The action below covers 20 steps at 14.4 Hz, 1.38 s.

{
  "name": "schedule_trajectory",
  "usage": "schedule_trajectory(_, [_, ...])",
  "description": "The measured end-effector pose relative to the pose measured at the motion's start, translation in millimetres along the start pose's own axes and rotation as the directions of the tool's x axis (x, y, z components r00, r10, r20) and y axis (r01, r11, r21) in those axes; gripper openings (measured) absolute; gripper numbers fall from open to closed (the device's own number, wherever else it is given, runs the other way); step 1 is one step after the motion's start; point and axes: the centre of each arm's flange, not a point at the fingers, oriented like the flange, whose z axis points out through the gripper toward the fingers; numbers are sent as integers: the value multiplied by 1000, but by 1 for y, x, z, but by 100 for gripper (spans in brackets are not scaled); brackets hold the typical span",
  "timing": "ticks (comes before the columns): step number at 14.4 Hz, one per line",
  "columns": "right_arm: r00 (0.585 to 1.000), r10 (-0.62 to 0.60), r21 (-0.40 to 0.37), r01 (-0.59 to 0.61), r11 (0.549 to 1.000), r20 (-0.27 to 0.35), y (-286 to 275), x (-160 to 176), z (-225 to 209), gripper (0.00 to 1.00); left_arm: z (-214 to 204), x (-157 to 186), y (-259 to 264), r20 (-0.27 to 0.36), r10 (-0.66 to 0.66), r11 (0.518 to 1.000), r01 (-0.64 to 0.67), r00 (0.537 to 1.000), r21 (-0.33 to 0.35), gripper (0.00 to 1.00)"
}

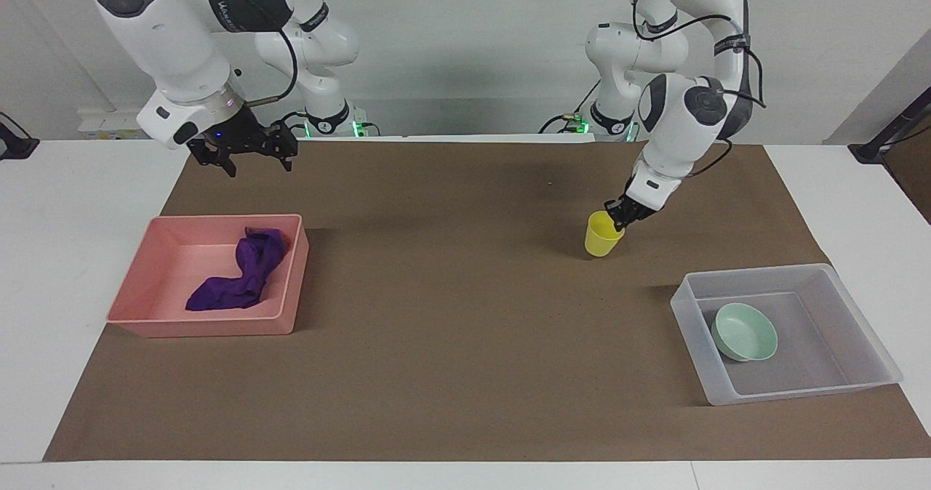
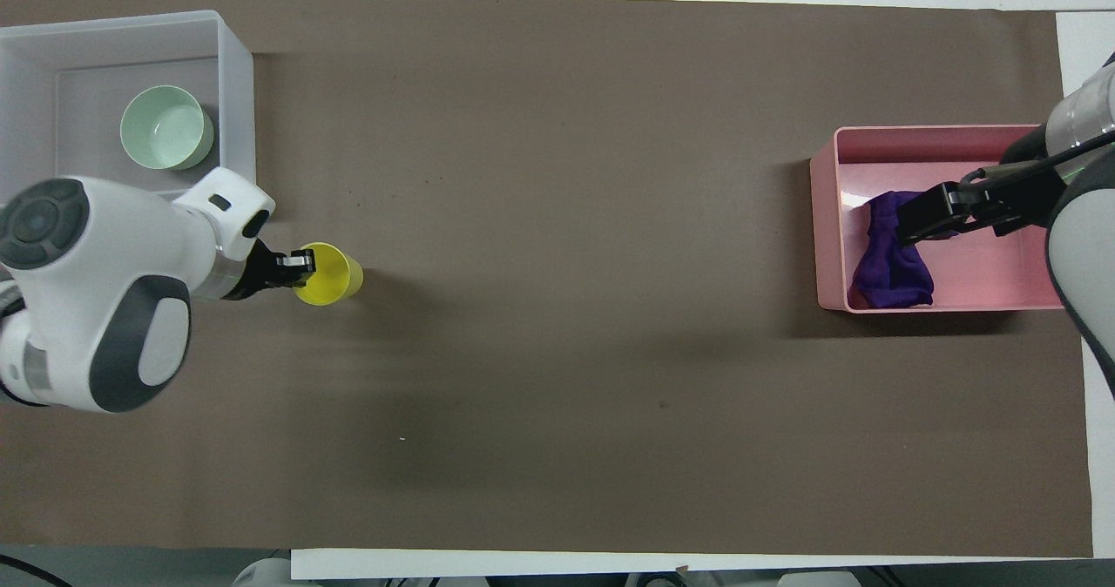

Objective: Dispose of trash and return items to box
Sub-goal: 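Carry the yellow cup with the left gripper into the green bowl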

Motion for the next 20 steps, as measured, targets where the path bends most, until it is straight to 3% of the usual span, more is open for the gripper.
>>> schedule_trajectory(2, [1000, 0, 0, 0, 1000, 0, 0, 0, 0, 100, -60, 38, -26, -41, -74, 997, 73, 996, -18, 2])
schedule_trajectory(4, [1000, 0, 0, 0, 1000, -2, 0, -1, -1, 99, -83, 75, -88, -98, -193, 981, 190, 976, -37, 2])
schedule_trajectory(6, [1000, 0, 0, 0, 1000, -6, 0, -2, -3, 100, -72, 109, -144, -132, -282, 959, 279, 950, -43, 2])
schedule_trajectory(10, [1000, 0, 0, 0, 1000, -8, 0, -3, -4, 100, -28, 178, -194, -185, -356, 934, 354, 916, -45, 2])
schedule_trajectory(12, [1000, 2, 0, -2, 1000, -8, 1, -3, -4, 100, 0, 195, -198, -203, -358, 933, 356, 911, -46, 2])
schedule_trajectory(17, [1000, 4, 0, -4, 1000, -6, 2, -3, -3, 100, 46, 201, -184, -166, -323, 946, 324, 932, -20, 3])
schedule_trajectory(20, [1000, 4, 0, -4, 1000, -15, 2, -2, -4, 100, 48, 200, -177, -164, -311, 950, 313, 936, -17, 30])
